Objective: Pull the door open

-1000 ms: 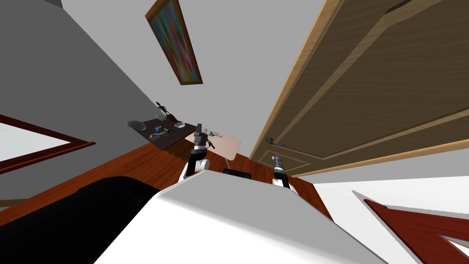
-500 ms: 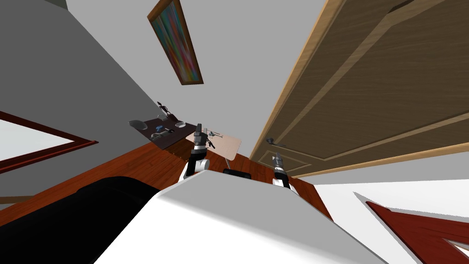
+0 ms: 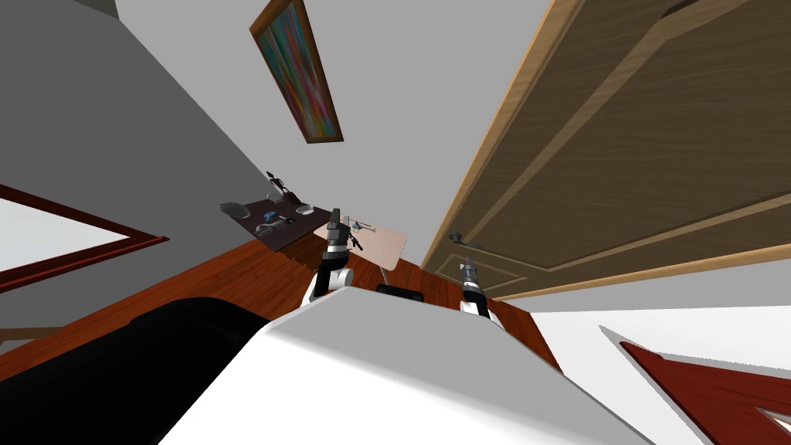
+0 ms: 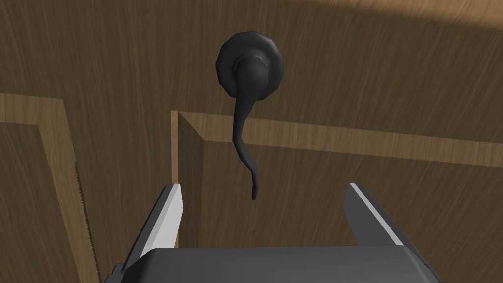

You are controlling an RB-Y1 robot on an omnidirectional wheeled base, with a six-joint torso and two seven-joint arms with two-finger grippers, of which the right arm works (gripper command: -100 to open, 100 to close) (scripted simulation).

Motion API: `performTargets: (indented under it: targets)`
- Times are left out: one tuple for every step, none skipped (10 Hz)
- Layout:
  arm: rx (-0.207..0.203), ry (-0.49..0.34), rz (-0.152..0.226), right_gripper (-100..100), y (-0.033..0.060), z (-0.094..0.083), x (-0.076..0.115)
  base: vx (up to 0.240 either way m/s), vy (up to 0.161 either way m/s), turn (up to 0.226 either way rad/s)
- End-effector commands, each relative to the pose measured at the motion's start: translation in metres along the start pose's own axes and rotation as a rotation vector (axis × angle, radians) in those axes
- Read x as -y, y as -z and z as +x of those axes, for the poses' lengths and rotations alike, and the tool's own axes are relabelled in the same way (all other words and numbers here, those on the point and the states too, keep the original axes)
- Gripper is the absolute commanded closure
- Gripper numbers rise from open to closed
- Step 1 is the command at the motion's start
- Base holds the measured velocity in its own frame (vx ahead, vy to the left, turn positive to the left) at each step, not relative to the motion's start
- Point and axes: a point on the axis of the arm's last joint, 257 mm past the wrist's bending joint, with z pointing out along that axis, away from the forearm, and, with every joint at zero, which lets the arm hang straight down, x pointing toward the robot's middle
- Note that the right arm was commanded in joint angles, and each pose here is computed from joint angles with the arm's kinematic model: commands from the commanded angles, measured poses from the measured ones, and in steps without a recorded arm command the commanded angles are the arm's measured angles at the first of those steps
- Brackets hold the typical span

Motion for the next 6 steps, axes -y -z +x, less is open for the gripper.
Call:
performTargets:
  targets:
    - [0.000, 0.000, 0.000, -100, 0.0000, 0.0000, 0.0000, 0.000, 0.000, 0.000]
    - [0.000, 0.000, 0.000, -100, 0.0000, 0.0000, 0.0000, 0.002, -0.005, 0.013]
    - [0.000, 0.000, 0.000, -100, 0.0000, 0.0000, 0.0000, 0.000, 0.000, 0.000]
    - [0.000, 0.000, 0.000, -100, 0.0000, 0.0000, 0.0000, 0.000, 0.000, 0.000]
    - [0.000, 0.000, 0.000, -100, 0.0000, 0.0000, 0.0000, -0.003, 0.007, -0.021]
    - [0.000, 0.000, 0.000, -100, 0.0000, 0.0000, 0.0000, -0.003, 0.006, -0.018]
